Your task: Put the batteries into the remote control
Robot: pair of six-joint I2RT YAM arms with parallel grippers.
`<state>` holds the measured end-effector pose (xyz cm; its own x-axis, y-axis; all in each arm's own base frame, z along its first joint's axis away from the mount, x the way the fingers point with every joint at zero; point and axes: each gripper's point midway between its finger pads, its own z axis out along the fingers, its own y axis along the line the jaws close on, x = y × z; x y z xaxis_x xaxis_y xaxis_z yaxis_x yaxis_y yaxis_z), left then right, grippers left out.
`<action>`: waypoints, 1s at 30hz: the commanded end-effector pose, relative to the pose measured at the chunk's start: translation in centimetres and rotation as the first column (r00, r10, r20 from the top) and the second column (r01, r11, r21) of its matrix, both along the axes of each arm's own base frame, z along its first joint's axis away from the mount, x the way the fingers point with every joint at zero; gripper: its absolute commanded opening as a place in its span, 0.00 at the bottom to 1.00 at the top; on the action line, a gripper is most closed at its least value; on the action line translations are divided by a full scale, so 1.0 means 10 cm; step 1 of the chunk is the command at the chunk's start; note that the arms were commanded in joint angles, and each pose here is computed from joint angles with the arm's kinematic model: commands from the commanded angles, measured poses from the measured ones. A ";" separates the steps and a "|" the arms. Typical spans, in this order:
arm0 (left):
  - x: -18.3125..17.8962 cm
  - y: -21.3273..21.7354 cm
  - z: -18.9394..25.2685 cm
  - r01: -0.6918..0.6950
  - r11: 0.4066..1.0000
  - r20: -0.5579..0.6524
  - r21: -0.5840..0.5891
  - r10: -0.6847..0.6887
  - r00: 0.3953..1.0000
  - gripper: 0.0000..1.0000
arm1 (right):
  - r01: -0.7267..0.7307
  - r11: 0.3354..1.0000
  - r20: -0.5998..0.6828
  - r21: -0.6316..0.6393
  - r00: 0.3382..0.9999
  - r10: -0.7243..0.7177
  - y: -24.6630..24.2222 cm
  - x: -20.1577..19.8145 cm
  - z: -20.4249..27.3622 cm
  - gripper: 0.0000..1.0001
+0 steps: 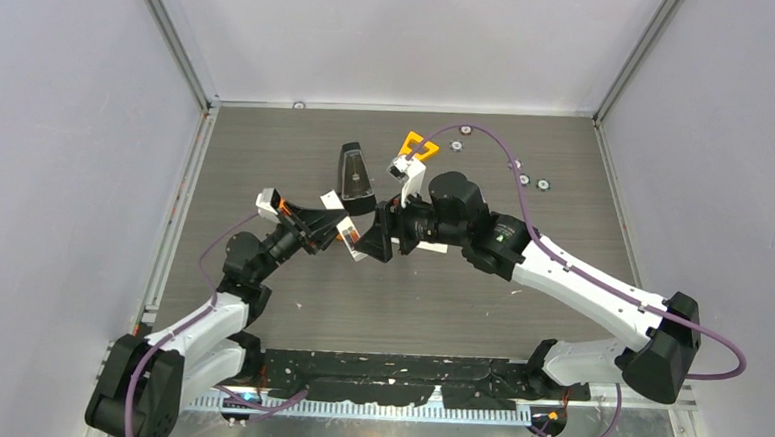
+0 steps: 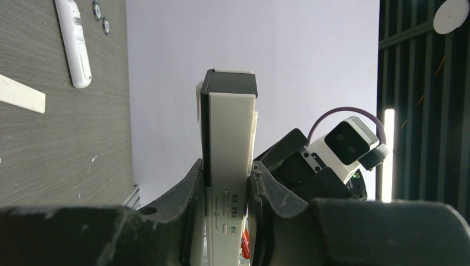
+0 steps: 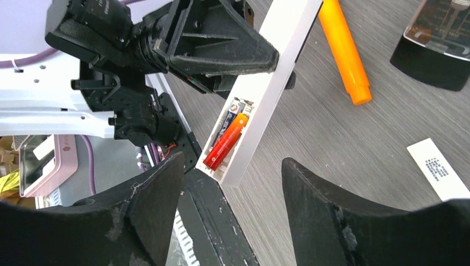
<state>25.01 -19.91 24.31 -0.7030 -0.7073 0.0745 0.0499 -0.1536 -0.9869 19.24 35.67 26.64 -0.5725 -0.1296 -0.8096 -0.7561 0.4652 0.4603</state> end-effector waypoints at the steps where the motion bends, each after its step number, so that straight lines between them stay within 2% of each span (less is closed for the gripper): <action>1: 0.00 0.02 0.17 -0.014 0.999 0.006 -0.030 0.014 1.000 0.00 | -0.005 0.995 0.056 0.104 0.998 -0.001 0.09 0.06 0.30 0.69; 9: -0.02 0.03 0.18 -0.013 0.999 0.003 -0.039 0.013 1.000 0.00 | -0.003 0.995 0.031 0.096 1.000 0.000 0.12 0.11 0.24 0.64; 18: -0.02 0.04 0.23 -0.004 0.997 -0.028 -0.079 0.002 1.000 0.00 | -0.127 0.982 0.092 0.137 0.989 0.115 0.14 -0.07 0.24 0.75; 30: -0.06 0.02 0.27 0.017 0.995 -0.035 -0.096 -0.021 0.999 0.00 | -0.119 0.985 0.074 0.128 0.991 0.110 0.24 0.04 0.16 0.74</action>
<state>24.86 -19.54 24.44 -0.6868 -0.7009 0.1926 -0.0510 -0.2178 -0.9747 18.62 37.21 26.07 -0.5500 -0.1294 -0.8251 -0.8055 0.3430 0.4832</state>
